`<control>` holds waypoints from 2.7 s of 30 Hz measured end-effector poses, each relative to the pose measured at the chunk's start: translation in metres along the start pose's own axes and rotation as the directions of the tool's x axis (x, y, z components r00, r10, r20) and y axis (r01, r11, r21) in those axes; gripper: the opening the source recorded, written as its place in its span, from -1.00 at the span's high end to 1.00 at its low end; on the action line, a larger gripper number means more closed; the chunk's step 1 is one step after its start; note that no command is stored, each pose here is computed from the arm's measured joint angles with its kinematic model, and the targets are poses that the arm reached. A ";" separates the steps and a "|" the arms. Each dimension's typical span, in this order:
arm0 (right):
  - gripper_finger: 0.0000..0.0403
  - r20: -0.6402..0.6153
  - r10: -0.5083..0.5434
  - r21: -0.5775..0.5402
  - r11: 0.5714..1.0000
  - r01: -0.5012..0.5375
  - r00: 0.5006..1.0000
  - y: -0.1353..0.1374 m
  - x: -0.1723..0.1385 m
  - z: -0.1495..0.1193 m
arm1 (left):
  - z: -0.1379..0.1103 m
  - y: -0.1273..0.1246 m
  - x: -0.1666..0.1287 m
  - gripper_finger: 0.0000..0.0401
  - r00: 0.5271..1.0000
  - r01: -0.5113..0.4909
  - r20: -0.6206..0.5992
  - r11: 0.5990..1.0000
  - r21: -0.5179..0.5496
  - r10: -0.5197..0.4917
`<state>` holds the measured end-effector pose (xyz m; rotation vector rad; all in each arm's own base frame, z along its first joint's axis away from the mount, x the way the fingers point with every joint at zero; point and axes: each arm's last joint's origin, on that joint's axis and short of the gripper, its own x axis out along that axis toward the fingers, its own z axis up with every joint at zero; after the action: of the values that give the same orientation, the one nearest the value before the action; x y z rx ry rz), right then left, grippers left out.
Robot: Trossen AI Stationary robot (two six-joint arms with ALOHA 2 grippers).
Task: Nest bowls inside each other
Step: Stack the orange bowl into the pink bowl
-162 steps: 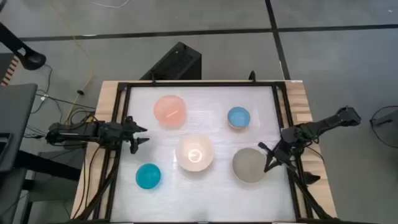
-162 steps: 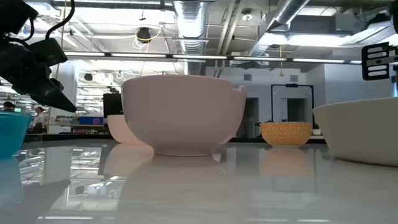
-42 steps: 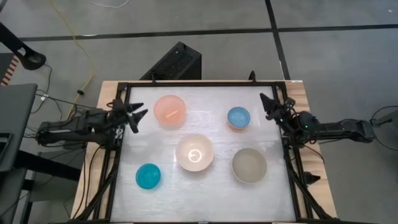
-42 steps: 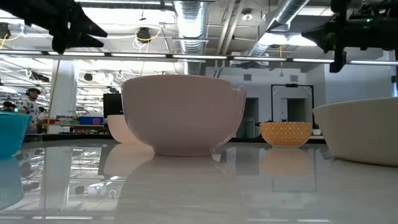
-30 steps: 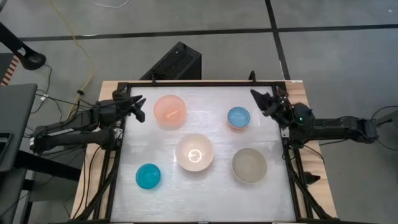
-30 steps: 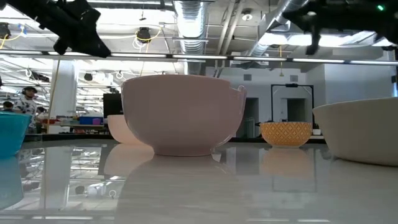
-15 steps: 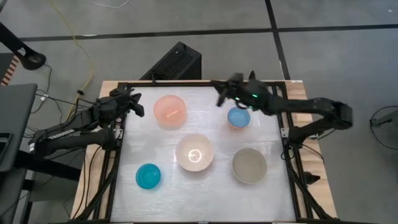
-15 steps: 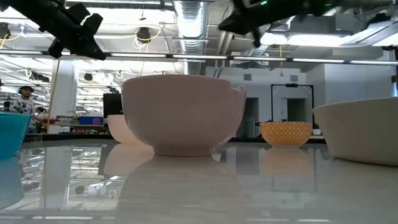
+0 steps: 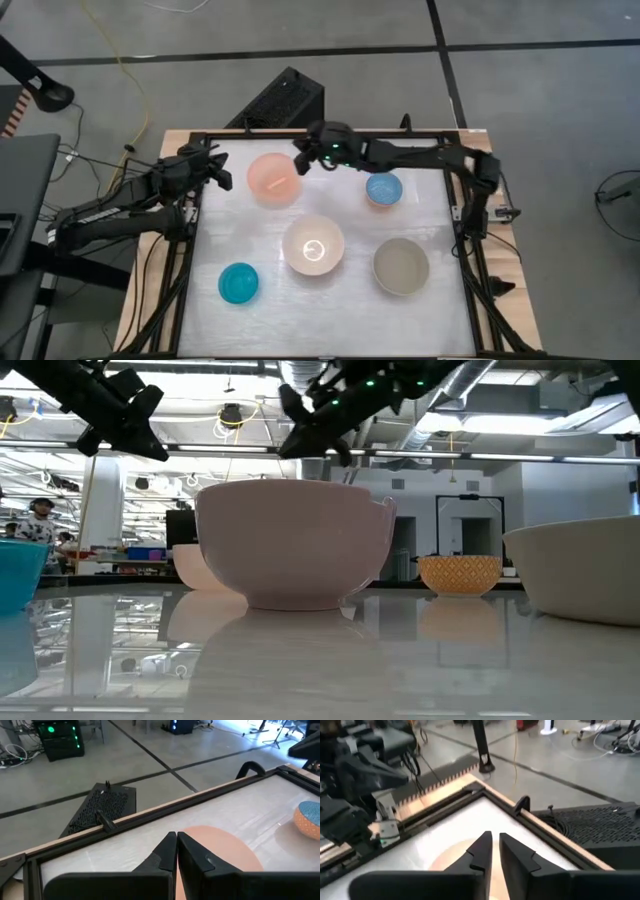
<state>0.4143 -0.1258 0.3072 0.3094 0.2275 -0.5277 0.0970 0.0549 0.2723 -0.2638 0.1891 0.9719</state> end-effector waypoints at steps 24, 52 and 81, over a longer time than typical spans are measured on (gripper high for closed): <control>-0.47 -0.422 -0.187 -0.092 0.982 0.164 0.887 -0.028 0.093 -0.068 | -0.001 -0.001 0.000 1.00 0.999 0.044 -0.015 0.997 -0.059 -0.045; 0.61 -0.538 -0.093 0.075 0.985 0.157 0.838 -0.026 0.096 -0.086 | -0.001 -0.002 0.000 1.00 0.996 0.078 -0.027 0.993 -0.086 -0.081; 0.81 -0.427 0.011 0.125 0.991 0.048 0.904 -0.078 0.026 0.085 | -0.004 -0.004 -0.001 1.00 0.982 0.171 -0.078 0.985 -0.011 -0.172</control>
<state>0.4066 -0.2309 0.3610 0.5544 0.6247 -0.4898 0.1002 0.0508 0.2695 -0.3176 0.2323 0.7916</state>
